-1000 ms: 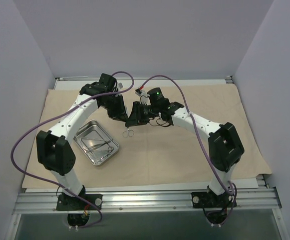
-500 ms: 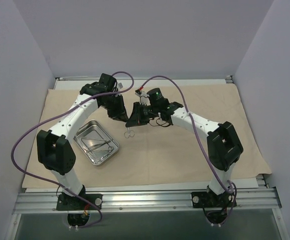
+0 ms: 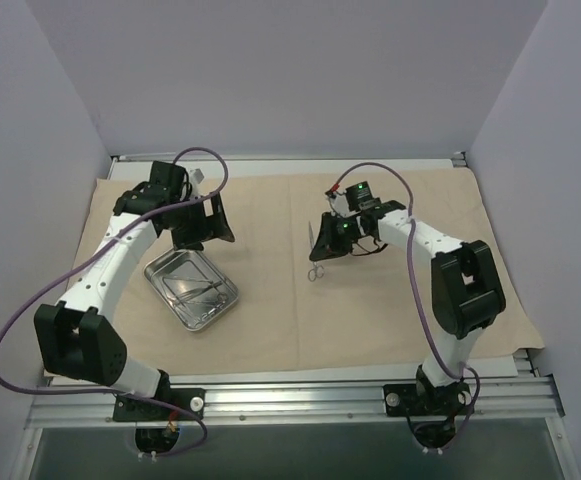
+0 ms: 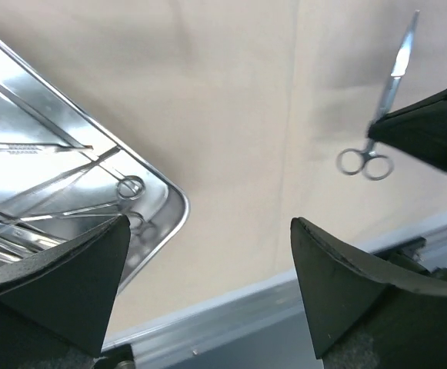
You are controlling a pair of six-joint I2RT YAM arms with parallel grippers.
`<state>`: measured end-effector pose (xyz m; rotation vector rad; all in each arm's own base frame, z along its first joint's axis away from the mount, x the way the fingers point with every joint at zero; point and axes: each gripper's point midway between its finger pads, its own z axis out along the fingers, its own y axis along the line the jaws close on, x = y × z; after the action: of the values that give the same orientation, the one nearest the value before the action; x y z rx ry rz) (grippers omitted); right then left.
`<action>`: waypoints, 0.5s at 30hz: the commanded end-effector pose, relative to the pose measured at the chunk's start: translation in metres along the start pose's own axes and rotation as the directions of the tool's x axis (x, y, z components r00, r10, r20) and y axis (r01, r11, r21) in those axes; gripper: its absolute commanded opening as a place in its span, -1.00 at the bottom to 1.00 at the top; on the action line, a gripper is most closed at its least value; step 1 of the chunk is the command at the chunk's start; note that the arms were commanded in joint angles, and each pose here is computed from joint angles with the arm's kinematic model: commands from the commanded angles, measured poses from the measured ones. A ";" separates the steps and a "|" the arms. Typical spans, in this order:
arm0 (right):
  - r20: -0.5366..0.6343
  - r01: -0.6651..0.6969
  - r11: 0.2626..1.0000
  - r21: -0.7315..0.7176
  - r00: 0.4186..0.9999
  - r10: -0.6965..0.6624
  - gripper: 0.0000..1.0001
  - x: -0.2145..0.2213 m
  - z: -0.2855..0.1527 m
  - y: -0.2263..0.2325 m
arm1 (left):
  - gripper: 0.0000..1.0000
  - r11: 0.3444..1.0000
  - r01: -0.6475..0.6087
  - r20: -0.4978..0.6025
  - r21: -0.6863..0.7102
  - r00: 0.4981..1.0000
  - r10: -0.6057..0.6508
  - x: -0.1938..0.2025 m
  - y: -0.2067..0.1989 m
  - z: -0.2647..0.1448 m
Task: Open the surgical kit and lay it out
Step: Place the medical item in the surgical kit.
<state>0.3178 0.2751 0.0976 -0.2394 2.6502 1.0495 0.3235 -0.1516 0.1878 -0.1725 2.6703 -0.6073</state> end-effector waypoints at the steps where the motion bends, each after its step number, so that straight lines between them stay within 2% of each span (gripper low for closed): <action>1: -0.028 0.009 0.999 0.043 1.000 -0.008 -1.00 0.011 -0.043 -0.019 | 0.87 0.989 -0.146 0.158 0.014 0.977 0.142 -0.011 0.002 -0.026; 7: -0.119 -0.045 0.998 -0.052 0.992 0.039 -1.00 0.040 -0.032 -0.013 | 0.87 0.985 -0.171 0.201 -0.020 0.964 0.172 0.003 0.015 -0.038; 9: -0.114 -0.070 0.995 -0.066 0.991 0.062 -1.00 0.041 -0.023 -0.014 | 0.87 0.989 -0.150 0.187 0.014 0.972 0.144 0.009 0.018 -0.036; 11: -0.110 -0.087 0.993 -0.075 0.991 0.079 -1.00 0.043 -0.016 -0.014 | 0.87 0.983 -0.146 0.201 0.112 0.972 0.122 0.010 0.010 -0.040; 12: -0.107 -0.089 0.993 -0.076 0.991 0.081 -1.00 0.044 -0.014 -0.013 | 0.88 0.987 -0.113 0.192 0.111 0.977 0.090 0.011 0.016 -0.038; 15: -0.090 -0.125 0.987 -0.098 0.989 0.117 -1.00 0.045 -0.005 -0.011 | 0.87 0.990 -0.113 0.162 0.087 0.982 0.098 0.012 0.022 -0.034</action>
<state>0.2705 0.2482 0.0670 -0.1876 2.7929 1.1448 0.2883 -0.1154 0.1884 -0.1139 2.5432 -0.6086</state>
